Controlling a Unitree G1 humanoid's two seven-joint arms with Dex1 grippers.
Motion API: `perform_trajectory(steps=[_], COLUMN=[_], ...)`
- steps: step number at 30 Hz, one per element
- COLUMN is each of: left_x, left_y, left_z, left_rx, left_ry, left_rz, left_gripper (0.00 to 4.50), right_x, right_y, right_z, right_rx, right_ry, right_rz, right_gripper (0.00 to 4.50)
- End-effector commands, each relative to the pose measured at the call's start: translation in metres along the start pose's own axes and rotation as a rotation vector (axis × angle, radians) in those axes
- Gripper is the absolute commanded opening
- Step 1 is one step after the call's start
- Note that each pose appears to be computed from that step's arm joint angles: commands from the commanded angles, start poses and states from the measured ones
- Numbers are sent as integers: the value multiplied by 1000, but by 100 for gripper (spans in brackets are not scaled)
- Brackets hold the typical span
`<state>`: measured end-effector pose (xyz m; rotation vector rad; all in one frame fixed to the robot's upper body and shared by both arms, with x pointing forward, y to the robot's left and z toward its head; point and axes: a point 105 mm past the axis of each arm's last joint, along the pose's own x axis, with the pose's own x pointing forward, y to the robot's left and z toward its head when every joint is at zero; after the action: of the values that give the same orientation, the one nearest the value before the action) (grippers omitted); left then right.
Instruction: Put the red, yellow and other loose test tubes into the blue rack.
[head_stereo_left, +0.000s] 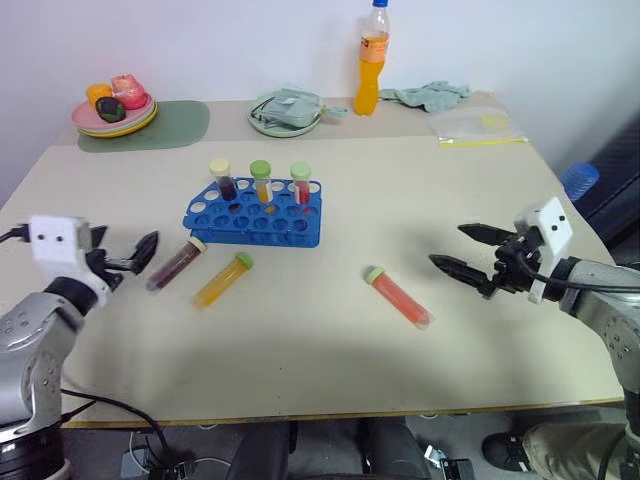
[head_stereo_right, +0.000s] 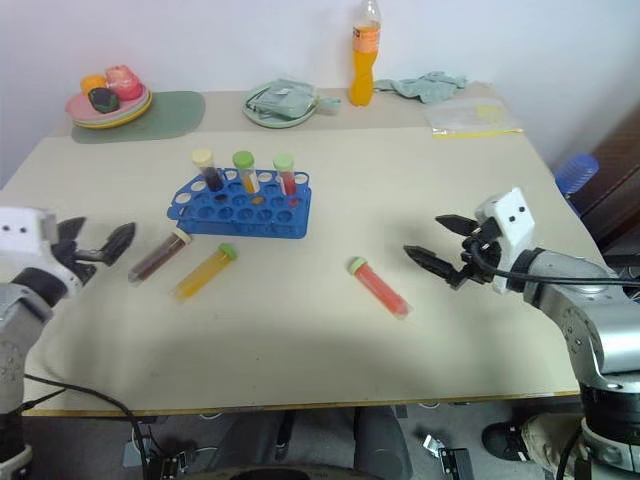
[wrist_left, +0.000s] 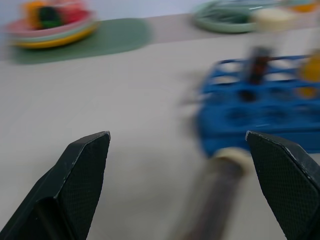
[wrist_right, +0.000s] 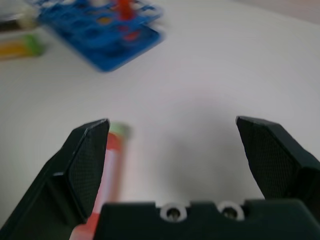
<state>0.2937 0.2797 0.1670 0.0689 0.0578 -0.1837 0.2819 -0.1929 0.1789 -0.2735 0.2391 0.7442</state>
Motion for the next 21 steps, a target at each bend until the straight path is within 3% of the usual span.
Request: perform_trajectory(steps=[1,5,10,15,21], left_x=[2,-6,-26,-29,-27], left_y=[-45,-89,-145,-170,-182], left_z=[16,16,1,-7,-16], left_rx=[63,56,155,169,124], left_ry=[-41,-27,40,34,27], left_rz=[-241,-496,-805,-927,-936], left_gripper=[447,447,447,447,447], right_x=[1,16,33,46,57], right_y=[29,45,57,40,36], right_z=[10,-7,-5,-3,-9], right_rx=[-16,113,91,101,196], right_ry=[43,208,317,417,560], right_rz=[55,3,6,-11,79], right_gripper=[450,450,450,450,450])
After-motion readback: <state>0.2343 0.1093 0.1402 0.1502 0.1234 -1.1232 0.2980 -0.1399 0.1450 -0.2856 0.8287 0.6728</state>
